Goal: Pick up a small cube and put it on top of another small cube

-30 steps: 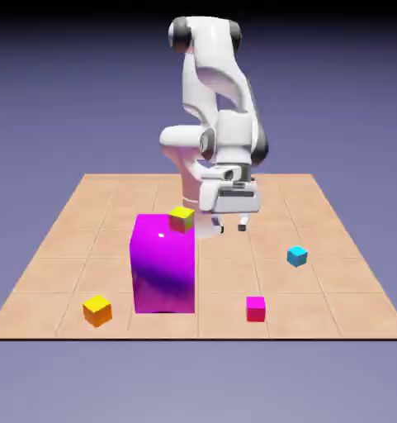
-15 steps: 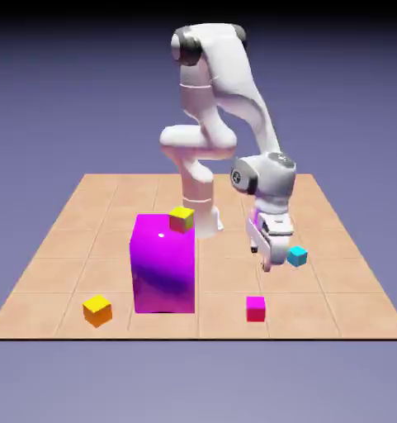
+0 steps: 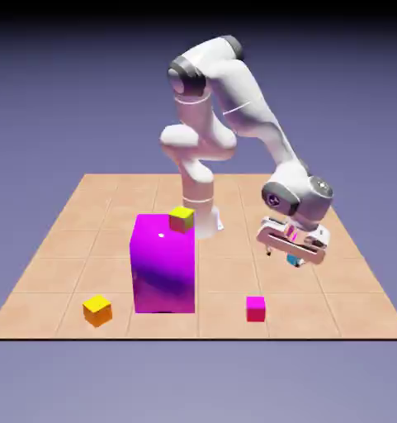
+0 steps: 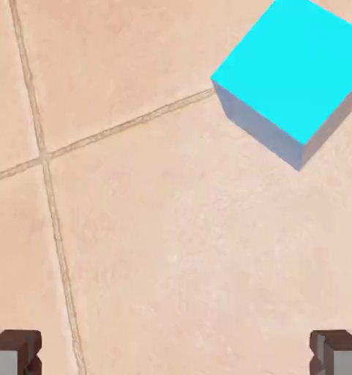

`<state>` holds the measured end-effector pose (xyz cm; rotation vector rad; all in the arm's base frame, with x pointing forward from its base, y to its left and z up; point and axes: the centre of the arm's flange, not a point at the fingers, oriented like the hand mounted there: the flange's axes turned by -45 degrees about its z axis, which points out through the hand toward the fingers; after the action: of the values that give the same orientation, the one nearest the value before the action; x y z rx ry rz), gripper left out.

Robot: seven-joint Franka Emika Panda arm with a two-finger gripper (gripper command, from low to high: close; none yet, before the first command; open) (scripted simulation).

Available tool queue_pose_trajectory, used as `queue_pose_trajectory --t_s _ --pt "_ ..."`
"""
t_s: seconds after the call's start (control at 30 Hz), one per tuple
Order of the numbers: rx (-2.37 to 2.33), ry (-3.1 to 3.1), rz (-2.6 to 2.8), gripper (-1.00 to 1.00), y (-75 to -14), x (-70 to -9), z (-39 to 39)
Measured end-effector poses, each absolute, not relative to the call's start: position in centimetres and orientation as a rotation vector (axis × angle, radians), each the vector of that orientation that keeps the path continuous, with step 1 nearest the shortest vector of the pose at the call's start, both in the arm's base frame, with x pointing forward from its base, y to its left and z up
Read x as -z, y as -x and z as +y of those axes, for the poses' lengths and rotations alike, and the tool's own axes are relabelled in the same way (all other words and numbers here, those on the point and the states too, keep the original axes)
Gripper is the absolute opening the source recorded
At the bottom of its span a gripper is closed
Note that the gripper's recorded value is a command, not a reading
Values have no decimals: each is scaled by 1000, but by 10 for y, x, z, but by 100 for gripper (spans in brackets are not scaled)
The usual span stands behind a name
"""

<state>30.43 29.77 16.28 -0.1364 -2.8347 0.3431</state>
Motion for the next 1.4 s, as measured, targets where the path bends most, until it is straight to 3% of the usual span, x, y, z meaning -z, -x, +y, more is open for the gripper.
queue_pose_trajectory --t_s 0.37,0.53,0.57,0.8,1.0,1.2,1.4 --pt "-166 -740 -2611 0 -261 -176 354" --pt "-166 -740 -2612 0 -244 -114 344" --pt "-166 -740 -2611 -100 -243 -111 343" --pt "-168 -741 -2613 -100 -261 -172 354" --pt "-115 -709 -2629 -100 -347 -197 324" --pt "-67 -592 -2692 -100 -445 -222 252" --pt "-32 -372 -2762 -100 -530 -242 132"
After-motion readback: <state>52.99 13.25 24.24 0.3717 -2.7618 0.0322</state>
